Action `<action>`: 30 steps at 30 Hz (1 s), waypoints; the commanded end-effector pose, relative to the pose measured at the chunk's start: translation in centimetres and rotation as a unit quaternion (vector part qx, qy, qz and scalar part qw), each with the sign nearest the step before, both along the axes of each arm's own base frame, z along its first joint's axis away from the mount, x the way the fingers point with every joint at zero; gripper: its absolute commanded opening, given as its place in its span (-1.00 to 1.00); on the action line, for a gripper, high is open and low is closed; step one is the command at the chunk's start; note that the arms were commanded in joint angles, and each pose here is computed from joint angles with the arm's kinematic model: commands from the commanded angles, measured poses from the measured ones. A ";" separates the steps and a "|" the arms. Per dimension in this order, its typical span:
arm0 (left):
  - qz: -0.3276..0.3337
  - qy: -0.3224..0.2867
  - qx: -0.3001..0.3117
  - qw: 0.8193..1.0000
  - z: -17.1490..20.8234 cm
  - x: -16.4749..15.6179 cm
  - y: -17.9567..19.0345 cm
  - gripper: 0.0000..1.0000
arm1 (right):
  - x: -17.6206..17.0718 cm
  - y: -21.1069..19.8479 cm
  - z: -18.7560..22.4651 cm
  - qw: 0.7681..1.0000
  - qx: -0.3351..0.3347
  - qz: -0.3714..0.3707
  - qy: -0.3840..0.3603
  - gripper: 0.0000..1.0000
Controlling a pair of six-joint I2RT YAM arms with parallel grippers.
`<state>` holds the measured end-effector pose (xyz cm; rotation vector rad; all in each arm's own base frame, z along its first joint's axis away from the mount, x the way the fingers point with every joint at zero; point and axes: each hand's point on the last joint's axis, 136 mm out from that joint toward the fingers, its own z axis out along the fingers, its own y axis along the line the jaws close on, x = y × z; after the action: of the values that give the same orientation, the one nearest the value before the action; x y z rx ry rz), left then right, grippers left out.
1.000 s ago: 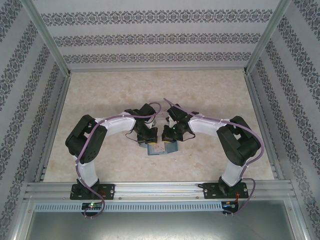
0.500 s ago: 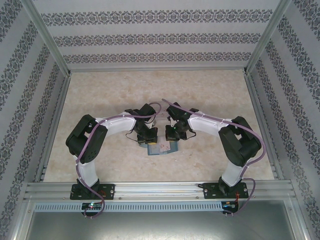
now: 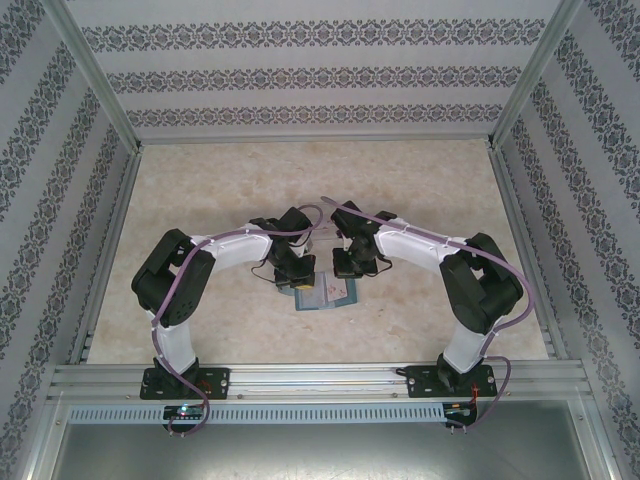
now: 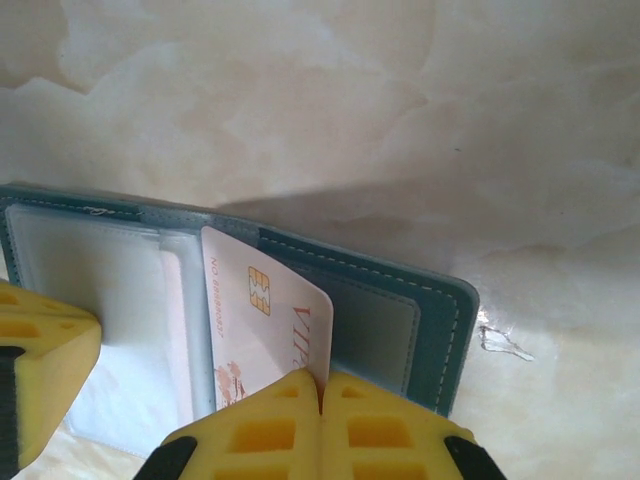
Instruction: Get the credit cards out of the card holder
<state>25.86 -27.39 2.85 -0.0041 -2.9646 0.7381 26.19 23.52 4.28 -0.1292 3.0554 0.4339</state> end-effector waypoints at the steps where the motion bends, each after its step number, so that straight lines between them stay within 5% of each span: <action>1: -0.006 0.012 0.034 0.999 -0.9 -0.8 0.9 -1.00 | -0.3 -0.6 0.0 1.000 -0.022 0.007 0.001 -0.98; 6: -0.004 0.013 0.035 0.999 -1.0 -0.8 0.9 -1.00 | -0.5 0.4 0.1 1.000 0.000 0.004 0.004 -0.95; 12: -0.002 0.013 0.031 0.999 -1.0 -0.9 0.9 -1.00 | -0.9 1.8 0.5 0.999 0.051 -0.007 0.017 -0.69; 30: 0.000 0.016 0.024 1.000 -1.3 -1.0 0.7 -1.00 | -2.0 3.1 1.8 0.992 0.118 -0.026 0.033 -0.64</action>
<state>25.85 -27.39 2.85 -0.0030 -2.9641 0.7384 24.83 26.35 5.41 -0.0419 3.0375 0.7520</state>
